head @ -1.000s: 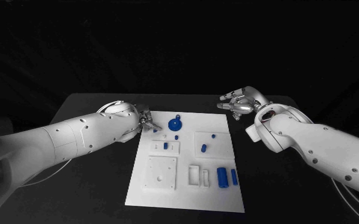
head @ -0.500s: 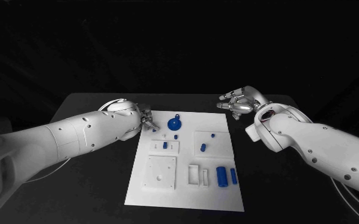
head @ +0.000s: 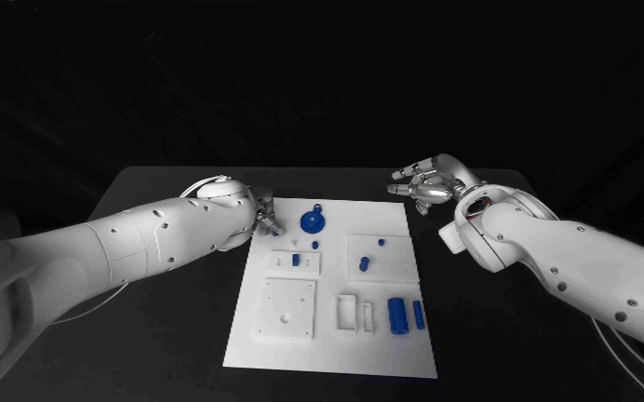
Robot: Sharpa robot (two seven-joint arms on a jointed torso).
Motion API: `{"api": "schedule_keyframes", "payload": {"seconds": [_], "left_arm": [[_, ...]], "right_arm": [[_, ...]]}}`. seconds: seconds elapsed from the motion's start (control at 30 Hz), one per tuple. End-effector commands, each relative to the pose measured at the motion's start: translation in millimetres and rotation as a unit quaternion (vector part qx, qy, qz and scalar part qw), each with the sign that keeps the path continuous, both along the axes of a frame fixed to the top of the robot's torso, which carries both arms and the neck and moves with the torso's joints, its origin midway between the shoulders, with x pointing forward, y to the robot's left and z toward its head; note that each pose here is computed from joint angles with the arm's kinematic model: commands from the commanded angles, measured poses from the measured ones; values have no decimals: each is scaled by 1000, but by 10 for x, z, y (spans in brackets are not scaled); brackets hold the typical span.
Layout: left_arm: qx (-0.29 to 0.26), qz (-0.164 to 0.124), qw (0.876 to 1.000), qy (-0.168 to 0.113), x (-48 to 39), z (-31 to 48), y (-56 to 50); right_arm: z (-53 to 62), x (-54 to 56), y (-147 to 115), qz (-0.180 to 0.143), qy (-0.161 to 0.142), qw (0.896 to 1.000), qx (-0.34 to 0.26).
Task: Assemble the parts on the task board
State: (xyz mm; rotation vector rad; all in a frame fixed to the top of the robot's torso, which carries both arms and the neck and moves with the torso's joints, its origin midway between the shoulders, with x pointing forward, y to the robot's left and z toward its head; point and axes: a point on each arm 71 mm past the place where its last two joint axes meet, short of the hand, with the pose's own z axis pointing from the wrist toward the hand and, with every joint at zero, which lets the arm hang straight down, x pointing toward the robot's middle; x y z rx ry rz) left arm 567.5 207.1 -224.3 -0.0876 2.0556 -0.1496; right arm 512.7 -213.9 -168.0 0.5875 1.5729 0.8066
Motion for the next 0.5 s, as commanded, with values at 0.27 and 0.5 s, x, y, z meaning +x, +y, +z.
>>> {"api": "schedule_keyframes", "payload": {"seconds": [0.27, 0.5], "left_arm": [[-19, -15, 999, 32, -41, -93, -33], [-63, -1, 998, 27, -24, -81, -1]], "right_arm": [[-10, -5, 19, 7, 3, 1000, -1], [-12, -4, 25, 8, 4, 1000, 0]]}}
